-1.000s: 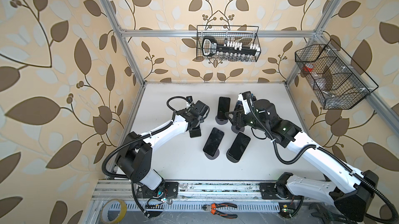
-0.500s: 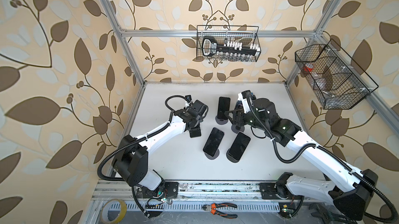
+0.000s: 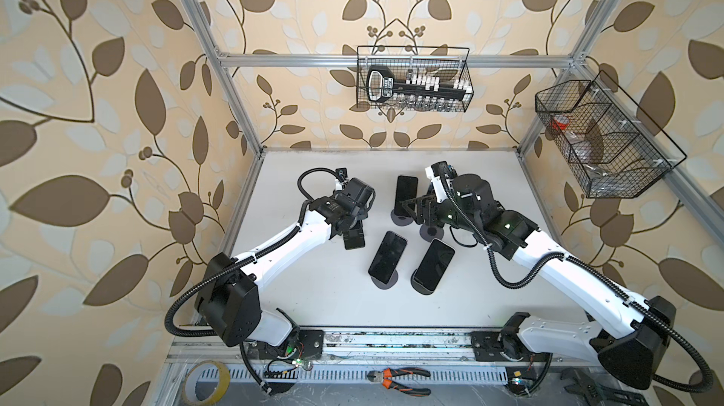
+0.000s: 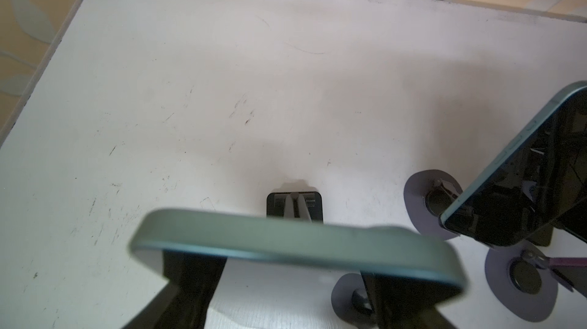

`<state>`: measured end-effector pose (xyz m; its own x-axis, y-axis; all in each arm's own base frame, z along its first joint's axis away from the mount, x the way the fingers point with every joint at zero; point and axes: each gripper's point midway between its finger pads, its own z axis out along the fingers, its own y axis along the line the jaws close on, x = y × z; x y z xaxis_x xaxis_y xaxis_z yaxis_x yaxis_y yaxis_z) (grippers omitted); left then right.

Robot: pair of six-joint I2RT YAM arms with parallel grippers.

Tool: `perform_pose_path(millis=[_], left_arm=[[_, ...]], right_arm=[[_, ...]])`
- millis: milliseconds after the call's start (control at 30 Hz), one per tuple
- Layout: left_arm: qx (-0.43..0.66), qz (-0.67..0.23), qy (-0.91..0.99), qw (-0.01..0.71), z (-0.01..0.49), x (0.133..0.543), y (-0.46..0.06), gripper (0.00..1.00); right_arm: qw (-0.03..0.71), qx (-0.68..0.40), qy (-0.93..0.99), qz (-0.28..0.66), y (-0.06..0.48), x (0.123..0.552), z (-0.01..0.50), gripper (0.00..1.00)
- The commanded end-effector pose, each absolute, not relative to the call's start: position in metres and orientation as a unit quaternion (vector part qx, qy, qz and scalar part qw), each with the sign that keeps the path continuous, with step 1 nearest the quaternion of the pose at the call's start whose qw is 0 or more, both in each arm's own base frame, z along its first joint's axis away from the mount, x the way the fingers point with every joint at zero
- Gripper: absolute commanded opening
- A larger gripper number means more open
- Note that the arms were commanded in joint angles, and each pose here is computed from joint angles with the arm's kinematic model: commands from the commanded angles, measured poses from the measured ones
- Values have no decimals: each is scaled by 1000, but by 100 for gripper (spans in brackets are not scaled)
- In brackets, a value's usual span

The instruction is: Remove the phone from the phone stand

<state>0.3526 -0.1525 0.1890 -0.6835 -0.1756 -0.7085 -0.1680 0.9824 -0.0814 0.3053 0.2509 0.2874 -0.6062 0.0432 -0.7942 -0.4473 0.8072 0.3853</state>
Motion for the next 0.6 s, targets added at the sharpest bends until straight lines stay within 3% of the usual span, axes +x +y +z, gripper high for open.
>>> perform_pose_path(millis=[0,567], left_arm=[[-89,-16,896,435,235,356,-151,62],[-76,-14,876,476,302,385,-113,62]], right_arm=[[434,-130,838,305,263,307,307,75],[417,-191,825,330,316,341,318,75]])
